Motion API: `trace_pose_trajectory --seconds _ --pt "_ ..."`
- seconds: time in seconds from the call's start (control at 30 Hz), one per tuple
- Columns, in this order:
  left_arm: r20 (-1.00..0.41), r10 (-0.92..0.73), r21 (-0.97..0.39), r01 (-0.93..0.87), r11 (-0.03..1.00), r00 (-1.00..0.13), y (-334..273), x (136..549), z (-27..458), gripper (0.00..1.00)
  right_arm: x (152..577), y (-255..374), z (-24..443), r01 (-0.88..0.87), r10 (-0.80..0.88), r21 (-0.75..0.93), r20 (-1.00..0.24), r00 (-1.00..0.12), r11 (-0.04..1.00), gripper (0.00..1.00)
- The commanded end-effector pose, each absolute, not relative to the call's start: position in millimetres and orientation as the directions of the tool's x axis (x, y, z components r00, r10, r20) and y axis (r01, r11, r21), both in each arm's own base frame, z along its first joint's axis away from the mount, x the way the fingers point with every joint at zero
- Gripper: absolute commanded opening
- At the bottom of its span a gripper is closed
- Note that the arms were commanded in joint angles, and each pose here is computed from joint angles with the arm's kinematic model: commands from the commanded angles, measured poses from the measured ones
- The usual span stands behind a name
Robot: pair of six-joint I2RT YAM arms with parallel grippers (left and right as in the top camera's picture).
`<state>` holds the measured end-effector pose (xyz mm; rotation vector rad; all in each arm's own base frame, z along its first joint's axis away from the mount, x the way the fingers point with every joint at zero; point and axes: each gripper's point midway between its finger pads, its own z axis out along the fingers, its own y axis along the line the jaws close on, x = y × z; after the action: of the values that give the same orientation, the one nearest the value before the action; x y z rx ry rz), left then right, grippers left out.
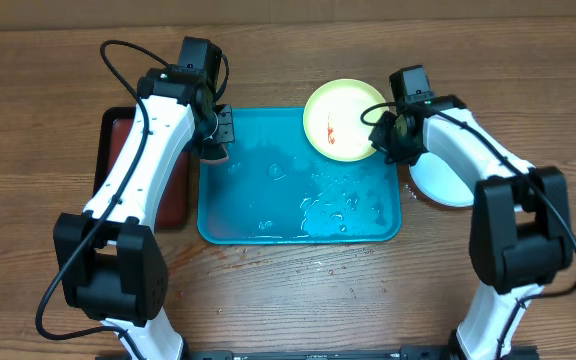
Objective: Clean dirty plates on tray and stack at the side
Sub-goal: 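Release the plate and grip the yellow-green plate's rim with the right gripper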
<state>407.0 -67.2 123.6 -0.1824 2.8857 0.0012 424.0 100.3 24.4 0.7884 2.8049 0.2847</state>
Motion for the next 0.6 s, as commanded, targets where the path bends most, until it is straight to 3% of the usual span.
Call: trace_pose_trajectory --seconds 0.0,0.2,0.57 --pt "-0.258 -0.122 -0.032 -0.117 0.993 -0.958 -74 410 128 0.04 427 105 14 0.501 0.541 0.253 -0.123 -0.832 0.828 0.17" --pt "-0.258 -0.122 -0.032 -0.117 0.993 -0.958 -74 410 128 0.04 419 123 10 0.434 0.471 0.262 -0.096 -0.877 0.862 0.04" --pt "-0.258 -0.122 -0.031 -0.117 0.993 -0.958 -73 410 128 0.04 343 180 7 0.240 0.220 0.225 0.111 -0.969 0.944 0.04"
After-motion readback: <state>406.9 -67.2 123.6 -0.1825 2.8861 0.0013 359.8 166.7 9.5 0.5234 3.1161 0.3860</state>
